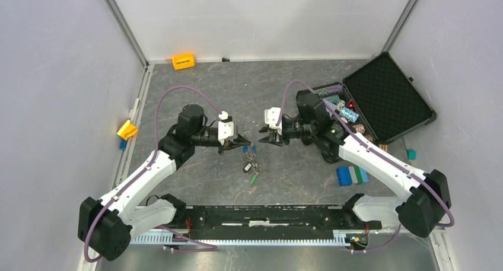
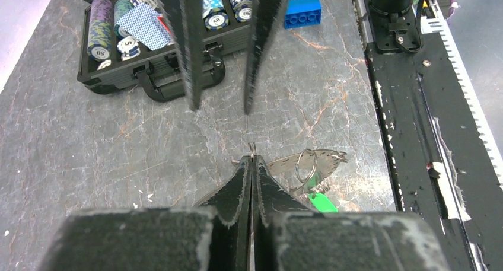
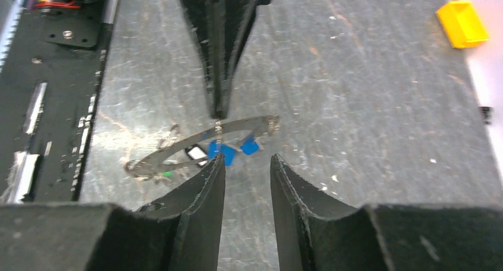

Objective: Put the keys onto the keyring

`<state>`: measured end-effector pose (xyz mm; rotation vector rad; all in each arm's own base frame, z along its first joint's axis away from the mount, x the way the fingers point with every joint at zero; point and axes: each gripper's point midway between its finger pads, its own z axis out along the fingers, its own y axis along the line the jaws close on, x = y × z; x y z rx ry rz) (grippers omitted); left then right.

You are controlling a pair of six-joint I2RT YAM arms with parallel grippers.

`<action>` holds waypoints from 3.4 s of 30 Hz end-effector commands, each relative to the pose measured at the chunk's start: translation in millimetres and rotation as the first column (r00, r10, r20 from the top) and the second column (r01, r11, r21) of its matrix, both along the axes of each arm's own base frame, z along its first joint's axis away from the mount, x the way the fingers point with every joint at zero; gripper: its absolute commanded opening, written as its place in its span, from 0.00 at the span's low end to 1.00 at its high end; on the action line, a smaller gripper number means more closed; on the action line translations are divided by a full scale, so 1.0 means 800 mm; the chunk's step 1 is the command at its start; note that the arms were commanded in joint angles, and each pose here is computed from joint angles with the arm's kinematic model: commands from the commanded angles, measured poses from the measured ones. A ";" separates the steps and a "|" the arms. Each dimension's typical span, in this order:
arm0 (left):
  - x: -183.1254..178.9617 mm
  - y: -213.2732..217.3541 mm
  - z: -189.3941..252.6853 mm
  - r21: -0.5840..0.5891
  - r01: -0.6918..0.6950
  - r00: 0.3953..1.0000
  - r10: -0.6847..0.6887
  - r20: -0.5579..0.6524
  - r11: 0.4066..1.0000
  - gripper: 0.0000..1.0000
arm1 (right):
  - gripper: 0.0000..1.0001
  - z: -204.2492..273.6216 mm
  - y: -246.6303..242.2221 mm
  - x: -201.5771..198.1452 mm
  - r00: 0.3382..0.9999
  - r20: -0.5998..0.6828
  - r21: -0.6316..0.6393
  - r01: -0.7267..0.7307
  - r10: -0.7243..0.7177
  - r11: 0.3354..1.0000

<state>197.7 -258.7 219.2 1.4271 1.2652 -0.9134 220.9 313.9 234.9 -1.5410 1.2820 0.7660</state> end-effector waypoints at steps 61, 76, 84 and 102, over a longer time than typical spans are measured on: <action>0.007 0.001 -0.026 0.067 0.036 0.996 -0.041 0.080 0.997 0.03 | 0.00 -0.015 0.011 -0.003 1.000 -0.022 -0.007 -0.023 0.023 1.000; 0.046 0.165 -0.115 0.547 -0.397 0.912 0.387 0.140 0.737 0.50 | 0.54 -0.089 0.048 -0.008 0.995 -0.076 -0.085 -0.074 0.067 0.994; 0.058 0.242 -0.150 0.652 -0.464 0.828 0.555 0.080 0.600 0.82 | 0.59 -0.131 0.114 -0.002 0.982 -0.167 -0.122 -0.104 0.082 0.987; 0.097 0.295 -0.131 0.552 -0.622 0.656 0.755 -0.021 0.556 0.81 | 0.52 -0.210 0.217 0.019 0.964 -0.251 -0.303 0.012 -0.092 0.953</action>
